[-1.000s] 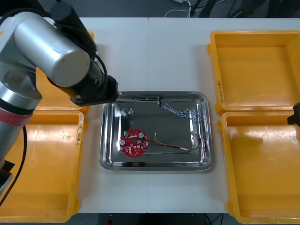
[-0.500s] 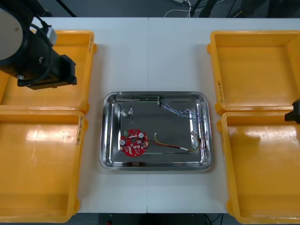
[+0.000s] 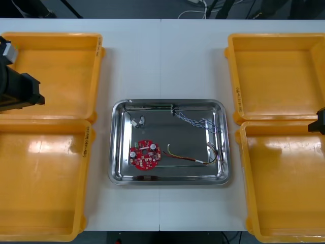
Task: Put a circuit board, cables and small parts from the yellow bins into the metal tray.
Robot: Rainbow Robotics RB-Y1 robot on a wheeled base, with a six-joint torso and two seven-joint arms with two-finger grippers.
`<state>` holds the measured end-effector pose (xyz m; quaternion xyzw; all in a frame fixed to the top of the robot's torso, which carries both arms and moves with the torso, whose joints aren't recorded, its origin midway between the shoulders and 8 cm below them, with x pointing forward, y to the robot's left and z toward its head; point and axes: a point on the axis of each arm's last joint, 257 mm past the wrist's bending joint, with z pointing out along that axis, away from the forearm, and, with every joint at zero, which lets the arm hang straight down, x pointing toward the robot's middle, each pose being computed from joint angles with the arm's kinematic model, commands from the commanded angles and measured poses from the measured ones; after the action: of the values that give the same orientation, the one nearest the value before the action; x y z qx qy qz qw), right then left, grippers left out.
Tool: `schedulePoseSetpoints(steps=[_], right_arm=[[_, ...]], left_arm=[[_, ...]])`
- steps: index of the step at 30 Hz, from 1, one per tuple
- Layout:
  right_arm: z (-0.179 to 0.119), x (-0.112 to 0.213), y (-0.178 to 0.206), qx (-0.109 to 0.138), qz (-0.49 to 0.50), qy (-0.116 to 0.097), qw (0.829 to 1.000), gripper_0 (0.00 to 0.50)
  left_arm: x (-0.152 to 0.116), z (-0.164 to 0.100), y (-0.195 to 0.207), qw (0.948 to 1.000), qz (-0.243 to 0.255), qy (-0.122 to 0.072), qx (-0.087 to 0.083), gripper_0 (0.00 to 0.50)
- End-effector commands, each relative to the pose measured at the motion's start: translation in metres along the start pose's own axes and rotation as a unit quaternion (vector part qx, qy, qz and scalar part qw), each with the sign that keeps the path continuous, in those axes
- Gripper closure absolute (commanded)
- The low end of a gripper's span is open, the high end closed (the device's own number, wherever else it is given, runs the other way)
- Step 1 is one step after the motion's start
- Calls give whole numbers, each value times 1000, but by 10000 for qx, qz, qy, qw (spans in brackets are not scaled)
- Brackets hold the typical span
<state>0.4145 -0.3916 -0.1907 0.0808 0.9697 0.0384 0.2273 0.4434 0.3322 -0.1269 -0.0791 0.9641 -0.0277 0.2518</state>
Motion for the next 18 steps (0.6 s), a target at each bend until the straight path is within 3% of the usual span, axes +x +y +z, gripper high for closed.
schedulePoseSetpoints(steps=[1,6,18], right_arm=[[-5,-1,-3,-25,-71,-40,10000,0],[-1,8,-7,-5,-145,45,9999,0],[0,28,-9,71,-353,289,9989,0]], left_arm=[[4,-18,34,9986,425,-186,-253,0],[18,-17,59,9976,547,-141,-408,0],[47,-12,88,9943,927,109,-522,0]])
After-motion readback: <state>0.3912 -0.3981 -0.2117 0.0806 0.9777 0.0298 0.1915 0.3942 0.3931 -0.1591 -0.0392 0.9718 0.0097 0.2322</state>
